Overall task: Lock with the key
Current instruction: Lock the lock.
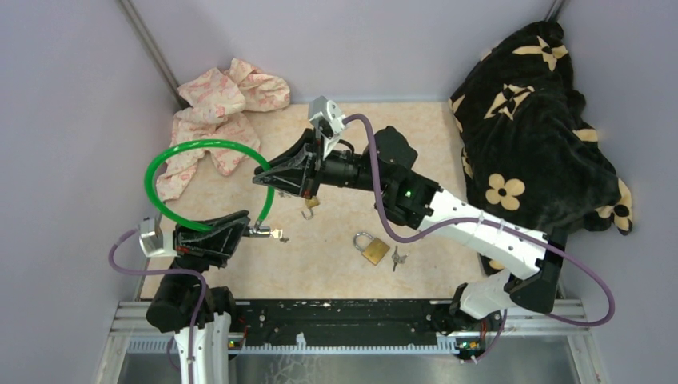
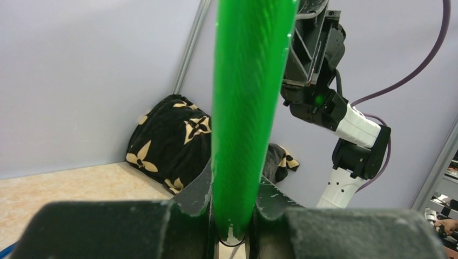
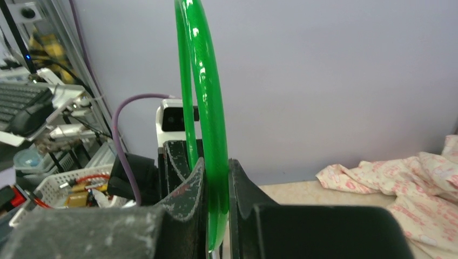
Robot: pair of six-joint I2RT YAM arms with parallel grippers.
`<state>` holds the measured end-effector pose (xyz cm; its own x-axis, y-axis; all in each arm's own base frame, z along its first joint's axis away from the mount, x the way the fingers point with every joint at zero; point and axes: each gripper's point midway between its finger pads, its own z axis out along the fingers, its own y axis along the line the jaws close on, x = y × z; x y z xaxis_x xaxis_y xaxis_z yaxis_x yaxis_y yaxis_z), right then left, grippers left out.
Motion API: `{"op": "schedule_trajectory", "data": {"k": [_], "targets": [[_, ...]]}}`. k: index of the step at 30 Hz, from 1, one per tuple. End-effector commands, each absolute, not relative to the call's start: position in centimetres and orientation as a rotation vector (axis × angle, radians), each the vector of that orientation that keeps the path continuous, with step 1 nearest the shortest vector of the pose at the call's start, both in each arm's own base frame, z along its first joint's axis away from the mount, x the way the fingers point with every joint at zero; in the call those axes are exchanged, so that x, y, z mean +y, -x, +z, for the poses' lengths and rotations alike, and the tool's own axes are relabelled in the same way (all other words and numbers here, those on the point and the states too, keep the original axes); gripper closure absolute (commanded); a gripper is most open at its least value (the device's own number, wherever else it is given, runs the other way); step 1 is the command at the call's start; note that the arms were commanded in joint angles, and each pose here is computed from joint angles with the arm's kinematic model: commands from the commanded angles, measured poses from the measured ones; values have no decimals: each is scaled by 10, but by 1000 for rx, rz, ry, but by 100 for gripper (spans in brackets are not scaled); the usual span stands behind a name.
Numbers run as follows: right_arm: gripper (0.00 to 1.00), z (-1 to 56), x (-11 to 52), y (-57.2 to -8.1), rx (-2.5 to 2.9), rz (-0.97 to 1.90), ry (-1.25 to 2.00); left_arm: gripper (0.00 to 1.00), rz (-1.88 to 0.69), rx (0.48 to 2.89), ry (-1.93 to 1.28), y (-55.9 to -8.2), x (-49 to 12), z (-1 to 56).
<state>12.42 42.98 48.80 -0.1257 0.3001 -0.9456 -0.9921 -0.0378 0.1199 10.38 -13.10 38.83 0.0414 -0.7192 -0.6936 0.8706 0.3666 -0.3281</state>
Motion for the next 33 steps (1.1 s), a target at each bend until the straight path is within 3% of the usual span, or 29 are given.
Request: {"op": "schedule_trajectory", "data": {"k": [1,33], "targets": [[100,554,407,-115,864,1386,881,100,-1204,881,-250,-96,-133,391],[100,500,439,-114,987,1538,917,100,-1194,872,-256,-95,-133,391]]}}
